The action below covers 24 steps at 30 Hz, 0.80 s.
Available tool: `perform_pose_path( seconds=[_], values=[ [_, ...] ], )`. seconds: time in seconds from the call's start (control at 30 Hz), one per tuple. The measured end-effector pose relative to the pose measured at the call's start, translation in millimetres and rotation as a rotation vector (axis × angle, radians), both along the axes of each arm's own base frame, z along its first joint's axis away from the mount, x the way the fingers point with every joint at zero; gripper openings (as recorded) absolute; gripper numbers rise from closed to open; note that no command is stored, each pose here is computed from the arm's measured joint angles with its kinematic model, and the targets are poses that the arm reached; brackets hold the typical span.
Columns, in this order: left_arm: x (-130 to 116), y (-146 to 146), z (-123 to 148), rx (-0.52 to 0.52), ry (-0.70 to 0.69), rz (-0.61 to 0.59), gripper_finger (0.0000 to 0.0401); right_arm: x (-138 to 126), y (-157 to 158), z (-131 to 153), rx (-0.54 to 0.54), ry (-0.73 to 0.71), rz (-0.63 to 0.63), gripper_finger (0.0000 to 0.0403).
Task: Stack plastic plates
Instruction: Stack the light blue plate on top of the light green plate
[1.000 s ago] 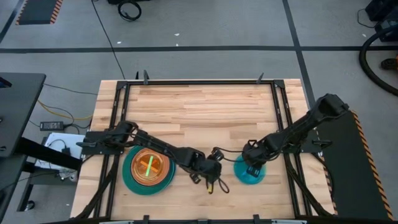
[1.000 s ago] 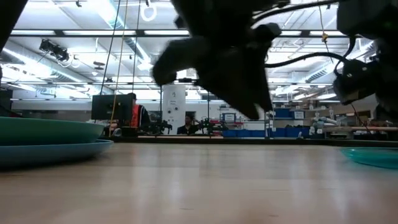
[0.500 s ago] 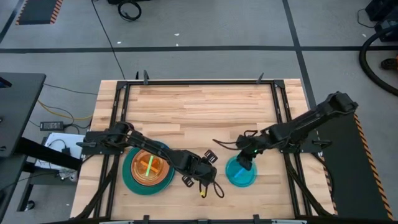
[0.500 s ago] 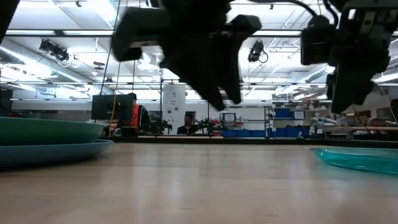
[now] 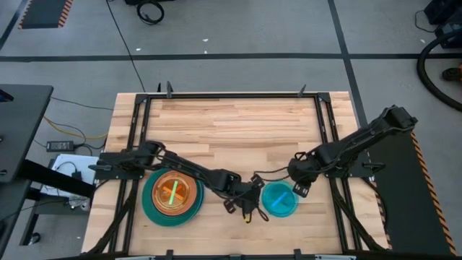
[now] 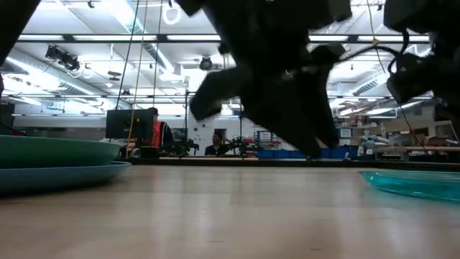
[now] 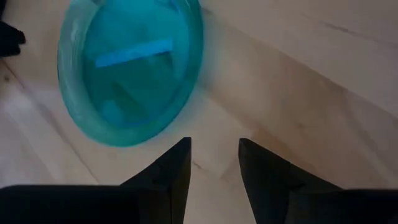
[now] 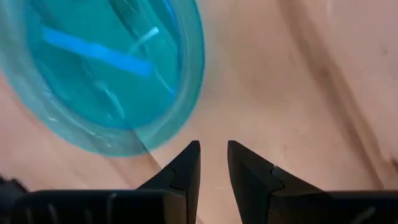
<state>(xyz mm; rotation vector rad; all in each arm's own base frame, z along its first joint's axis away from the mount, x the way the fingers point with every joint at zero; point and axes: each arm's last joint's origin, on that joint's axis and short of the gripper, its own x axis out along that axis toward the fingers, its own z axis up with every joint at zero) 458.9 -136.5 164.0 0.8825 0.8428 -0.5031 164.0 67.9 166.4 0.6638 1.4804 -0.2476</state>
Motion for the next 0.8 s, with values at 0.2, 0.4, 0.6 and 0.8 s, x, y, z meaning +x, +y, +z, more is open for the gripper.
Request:
perform_pose_path(
  seconds=[0.2,0.4,0.6,0.8],
  values=[
    [15,3,-17,0.013,-0.080,-0.030,0.0141,1,10,-13,0.016,0.085,0.048,0.0091],
    [13,2,-24,0.026,-0.047,-0.038,0.0141,19,21,-24,0.048,-0.015,0.077,0.0091],
    [7,-6,-22,0.034,-0.013,-0.052,0.0141,38,24,-31,0.053,-0.143,0.116,0.0091],
    [5,-8,-16,0.039,-0.021,-0.062,0.0141,42,18,-25,0.065,-0.183,0.092,0.0091]
  ],
)
